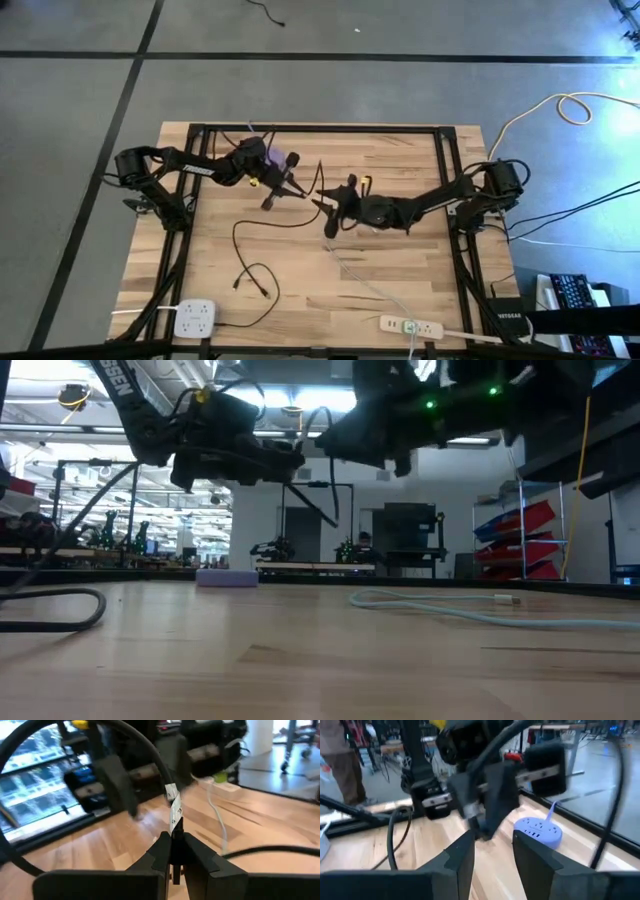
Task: Insert USB
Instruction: Insert the black usb cable into the purple outlet extension
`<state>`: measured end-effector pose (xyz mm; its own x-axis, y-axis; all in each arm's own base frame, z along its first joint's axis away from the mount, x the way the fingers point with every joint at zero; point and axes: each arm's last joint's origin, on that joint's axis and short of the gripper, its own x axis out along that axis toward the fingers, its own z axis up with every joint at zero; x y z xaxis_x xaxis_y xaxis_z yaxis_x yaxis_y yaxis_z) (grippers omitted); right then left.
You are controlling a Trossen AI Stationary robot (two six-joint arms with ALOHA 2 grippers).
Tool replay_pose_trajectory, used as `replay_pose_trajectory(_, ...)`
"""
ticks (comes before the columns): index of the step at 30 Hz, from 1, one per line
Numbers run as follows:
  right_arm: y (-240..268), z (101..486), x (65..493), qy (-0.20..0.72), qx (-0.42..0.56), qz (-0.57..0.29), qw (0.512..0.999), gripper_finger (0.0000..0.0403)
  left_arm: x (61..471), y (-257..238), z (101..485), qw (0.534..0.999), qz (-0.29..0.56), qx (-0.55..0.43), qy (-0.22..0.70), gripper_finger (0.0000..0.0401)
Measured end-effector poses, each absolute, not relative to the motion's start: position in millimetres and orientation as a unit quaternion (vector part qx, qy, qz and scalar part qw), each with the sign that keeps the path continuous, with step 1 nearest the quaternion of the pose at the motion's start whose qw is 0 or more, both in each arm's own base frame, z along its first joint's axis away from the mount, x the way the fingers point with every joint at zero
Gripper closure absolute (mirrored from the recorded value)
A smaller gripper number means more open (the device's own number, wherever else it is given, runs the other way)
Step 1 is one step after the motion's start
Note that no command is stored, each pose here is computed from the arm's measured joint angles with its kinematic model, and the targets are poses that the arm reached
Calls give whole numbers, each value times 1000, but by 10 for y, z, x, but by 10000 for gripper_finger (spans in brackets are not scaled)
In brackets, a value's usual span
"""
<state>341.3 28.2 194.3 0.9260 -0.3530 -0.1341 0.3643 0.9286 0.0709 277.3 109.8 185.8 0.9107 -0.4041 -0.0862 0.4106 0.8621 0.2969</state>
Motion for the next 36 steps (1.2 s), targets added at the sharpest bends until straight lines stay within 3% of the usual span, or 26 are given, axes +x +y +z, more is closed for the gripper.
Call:
replay_pose_trajectory(8,209,2061,3612,61,13,-196,979,288,2778,1101,1891,966,-206,156,0,384)
replay_pose_trajectory(31,171,2043,3620,70,-14,-197,978,288,2787,1086,1911,968,-204,146,-8,384)
replay_pose_trajectory(36,169,2035,3620,74,-26,-200,977,294,2795,1108,1919,978,-168,127,-1,384)
